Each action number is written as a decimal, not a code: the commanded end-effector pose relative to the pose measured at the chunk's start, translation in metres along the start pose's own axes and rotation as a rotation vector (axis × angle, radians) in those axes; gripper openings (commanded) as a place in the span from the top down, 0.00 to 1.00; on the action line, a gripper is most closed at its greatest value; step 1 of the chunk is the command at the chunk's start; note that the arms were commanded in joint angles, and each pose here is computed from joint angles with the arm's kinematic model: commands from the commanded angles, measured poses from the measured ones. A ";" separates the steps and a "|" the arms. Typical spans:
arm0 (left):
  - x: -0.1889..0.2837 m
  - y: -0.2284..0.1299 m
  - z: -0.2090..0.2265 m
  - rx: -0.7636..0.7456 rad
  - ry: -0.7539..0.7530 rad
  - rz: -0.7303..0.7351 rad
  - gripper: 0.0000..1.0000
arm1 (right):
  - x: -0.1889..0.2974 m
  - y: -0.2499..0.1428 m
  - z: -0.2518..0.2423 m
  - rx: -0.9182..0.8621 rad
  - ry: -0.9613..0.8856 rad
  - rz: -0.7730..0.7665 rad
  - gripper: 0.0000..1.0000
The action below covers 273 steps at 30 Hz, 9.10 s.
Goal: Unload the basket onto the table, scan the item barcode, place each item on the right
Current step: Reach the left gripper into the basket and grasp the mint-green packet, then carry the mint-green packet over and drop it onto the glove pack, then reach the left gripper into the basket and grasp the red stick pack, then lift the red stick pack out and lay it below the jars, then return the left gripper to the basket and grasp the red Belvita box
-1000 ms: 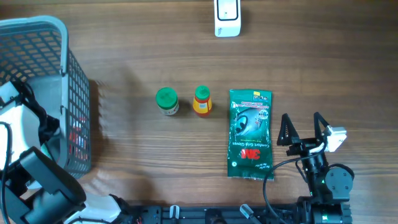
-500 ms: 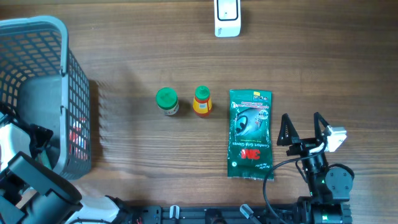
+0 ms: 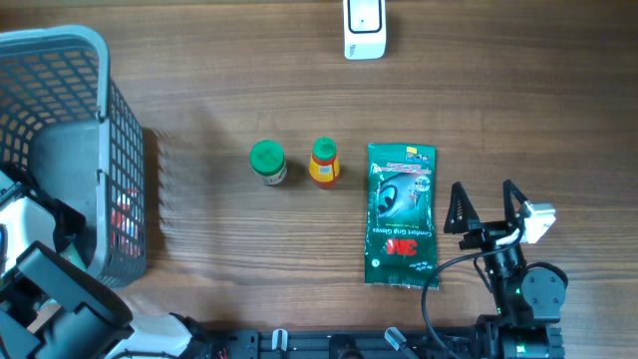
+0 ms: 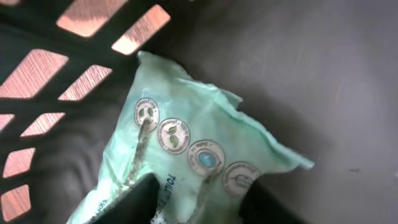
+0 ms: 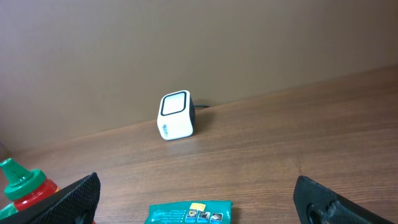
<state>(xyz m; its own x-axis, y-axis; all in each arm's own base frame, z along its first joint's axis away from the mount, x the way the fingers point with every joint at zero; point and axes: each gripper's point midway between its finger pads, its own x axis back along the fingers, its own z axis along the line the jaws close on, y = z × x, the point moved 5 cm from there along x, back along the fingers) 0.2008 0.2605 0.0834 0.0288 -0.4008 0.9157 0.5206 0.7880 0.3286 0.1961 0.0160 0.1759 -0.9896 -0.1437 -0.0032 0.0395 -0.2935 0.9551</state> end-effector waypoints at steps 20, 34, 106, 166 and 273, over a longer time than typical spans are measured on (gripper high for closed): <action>0.181 0.074 -0.064 -0.055 -0.325 -0.473 0.96 | 0.000 0.000 0.004 0.004 0.024 -0.001 0.00; 0.349 0.023 -0.090 -0.215 -0.757 -0.782 0.96 | 0.000 0.000 0.004 0.004 0.024 -0.001 0.00; 0.522 -0.124 -0.234 -0.657 -1.084 -0.904 0.00 | 0.000 0.000 0.004 0.004 0.024 -0.001 0.00; 0.015 -0.028 -0.062 1.074 -0.079 0.175 0.96 | 0.000 0.000 0.004 0.004 0.024 -0.001 0.00; 0.138 -0.015 -0.031 0.574 -0.076 0.475 0.00 | 0.000 0.000 0.004 0.004 0.024 -0.001 0.00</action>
<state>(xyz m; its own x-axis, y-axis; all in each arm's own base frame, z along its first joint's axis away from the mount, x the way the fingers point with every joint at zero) 0.2215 0.1792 0.2179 0.0050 -0.0162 0.9999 -0.1318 0.9911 0.0167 0.1959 0.0176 0.1759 -0.9882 -0.1531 -0.0032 0.0423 -0.2927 0.9553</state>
